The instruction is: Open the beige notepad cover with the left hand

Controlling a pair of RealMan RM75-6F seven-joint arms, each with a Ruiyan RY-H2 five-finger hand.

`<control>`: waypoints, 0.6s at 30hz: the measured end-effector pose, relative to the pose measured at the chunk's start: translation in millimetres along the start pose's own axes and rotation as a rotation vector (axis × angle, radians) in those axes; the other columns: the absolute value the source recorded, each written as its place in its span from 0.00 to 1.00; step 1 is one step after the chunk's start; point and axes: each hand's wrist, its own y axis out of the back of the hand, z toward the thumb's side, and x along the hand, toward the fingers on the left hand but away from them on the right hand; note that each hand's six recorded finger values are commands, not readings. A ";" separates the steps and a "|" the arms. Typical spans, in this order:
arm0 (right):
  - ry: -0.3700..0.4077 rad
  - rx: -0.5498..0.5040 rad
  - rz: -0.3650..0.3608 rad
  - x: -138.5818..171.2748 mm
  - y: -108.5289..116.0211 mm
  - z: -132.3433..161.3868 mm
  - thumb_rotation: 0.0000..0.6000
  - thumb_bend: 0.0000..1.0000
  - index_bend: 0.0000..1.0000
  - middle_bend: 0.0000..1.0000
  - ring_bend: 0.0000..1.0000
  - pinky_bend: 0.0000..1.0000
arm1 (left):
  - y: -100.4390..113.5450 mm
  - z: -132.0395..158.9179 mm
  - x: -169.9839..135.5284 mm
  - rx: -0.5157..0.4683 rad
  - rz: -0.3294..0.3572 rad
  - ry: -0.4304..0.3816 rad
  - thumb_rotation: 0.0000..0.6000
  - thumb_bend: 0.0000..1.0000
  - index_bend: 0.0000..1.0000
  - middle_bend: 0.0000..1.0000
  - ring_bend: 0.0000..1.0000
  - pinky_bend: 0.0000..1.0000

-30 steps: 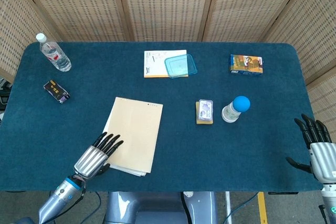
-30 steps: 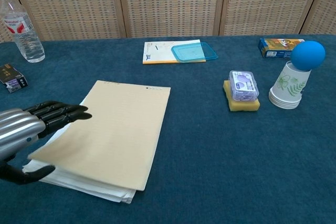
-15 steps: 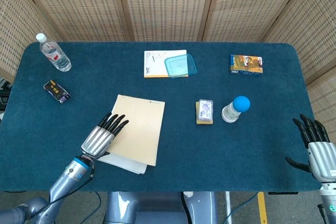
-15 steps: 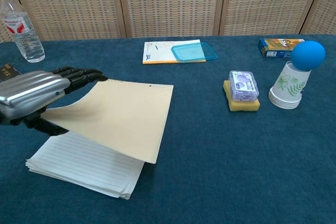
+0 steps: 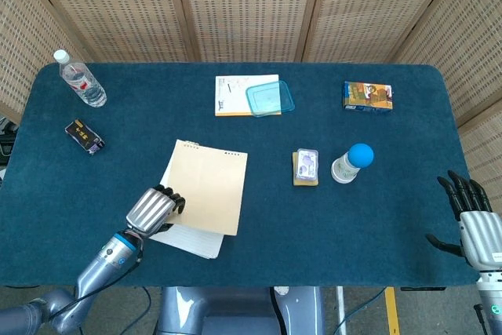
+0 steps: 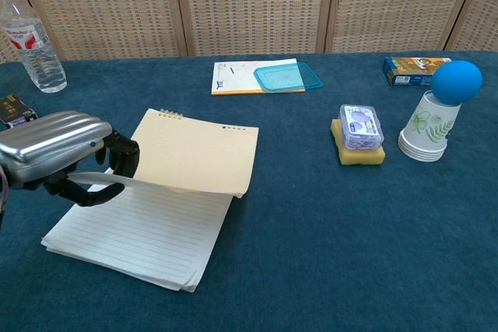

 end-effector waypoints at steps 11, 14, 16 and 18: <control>0.006 0.008 0.007 0.8 -3.0 2.9 1.00 0.00 0.00 0.00 0.00 0.00 | 17.5 1.6 -36.6 -0.013 0.018 -0.086 1.00 0.48 0.78 0.61 0.46 0.45; 0.008 0.012 0.010 0.5 -4.2 3.6 1.00 0.00 0.00 0.00 0.00 0.00 | 30.3 0.3 -34.8 -0.030 0.055 -0.083 1.00 0.48 0.79 0.61 0.46 0.46; 0.010 0.015 0.011 0.3 -4.7 4.5 1.00 0.00 0.00 0.00 0.00 0.00 | 39.2 -3.5 -26.3 -0.054 0.080 -0.067 1.00 0.48 0.79 0.61 0.46 0.46; 0.010 0.019 0.008 0.0 -4.5 4.7 1.00 0.00 0.00 0.00 0.00 0.00 | 50.4 -11.0 -13.6 -0.076 0.112 -0.037 1.00 0.48 0.79 0.61 0.46 0.46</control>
